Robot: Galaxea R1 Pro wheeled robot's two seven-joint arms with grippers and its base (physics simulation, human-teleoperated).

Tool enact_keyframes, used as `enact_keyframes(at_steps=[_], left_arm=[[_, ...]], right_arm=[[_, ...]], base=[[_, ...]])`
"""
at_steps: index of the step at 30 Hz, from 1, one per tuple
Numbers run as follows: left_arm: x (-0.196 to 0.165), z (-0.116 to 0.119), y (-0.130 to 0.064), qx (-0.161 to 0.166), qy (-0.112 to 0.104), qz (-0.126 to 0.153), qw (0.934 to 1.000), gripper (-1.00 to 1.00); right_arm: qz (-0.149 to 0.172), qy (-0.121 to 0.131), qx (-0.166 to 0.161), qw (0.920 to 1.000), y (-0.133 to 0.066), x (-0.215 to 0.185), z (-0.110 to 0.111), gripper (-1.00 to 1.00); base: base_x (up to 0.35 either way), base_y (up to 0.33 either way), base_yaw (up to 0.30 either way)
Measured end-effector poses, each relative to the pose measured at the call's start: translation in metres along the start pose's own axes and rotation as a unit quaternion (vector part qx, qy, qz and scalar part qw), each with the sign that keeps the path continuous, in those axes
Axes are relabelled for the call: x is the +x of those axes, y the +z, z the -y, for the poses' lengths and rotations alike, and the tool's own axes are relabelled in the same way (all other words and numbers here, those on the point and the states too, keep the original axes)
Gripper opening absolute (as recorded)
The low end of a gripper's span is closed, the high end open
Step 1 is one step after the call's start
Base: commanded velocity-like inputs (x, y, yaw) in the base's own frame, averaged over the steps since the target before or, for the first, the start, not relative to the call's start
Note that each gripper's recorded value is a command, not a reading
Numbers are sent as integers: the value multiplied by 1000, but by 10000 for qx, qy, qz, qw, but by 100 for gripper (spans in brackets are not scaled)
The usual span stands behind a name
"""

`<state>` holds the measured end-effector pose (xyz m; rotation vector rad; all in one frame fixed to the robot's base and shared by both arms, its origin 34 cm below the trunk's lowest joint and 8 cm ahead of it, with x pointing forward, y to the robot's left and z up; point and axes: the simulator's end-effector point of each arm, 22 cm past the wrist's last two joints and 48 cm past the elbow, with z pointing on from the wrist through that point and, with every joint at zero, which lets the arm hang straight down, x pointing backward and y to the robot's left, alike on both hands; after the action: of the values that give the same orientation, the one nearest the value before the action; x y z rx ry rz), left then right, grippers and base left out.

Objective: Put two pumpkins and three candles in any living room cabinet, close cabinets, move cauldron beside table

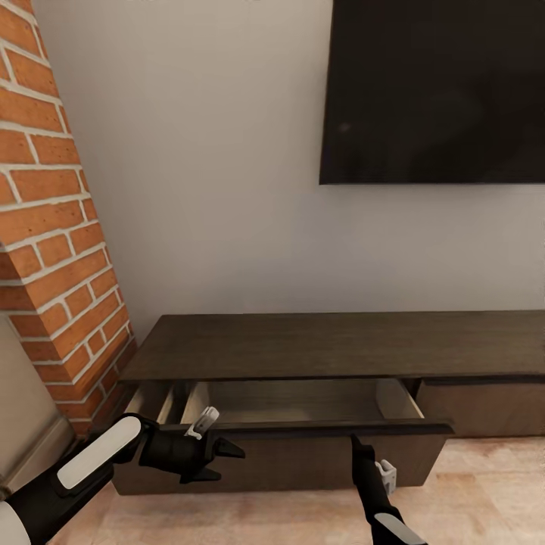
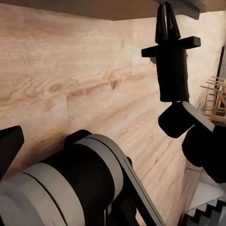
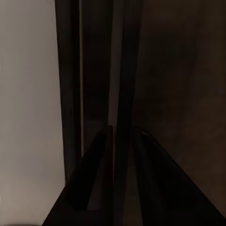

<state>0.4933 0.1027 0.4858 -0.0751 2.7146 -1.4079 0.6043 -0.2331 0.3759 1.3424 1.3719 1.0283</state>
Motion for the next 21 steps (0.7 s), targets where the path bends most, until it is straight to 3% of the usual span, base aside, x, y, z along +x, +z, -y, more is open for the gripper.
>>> enact_keyframes(at_steps=[21], left_arm=[[0, 0, 0, -3, -2, 1, 10000, 100]], right_arm=[[16, 17, 2, 10000, 0, -1, 0, -100]], base=[[-95, 0, 0]])
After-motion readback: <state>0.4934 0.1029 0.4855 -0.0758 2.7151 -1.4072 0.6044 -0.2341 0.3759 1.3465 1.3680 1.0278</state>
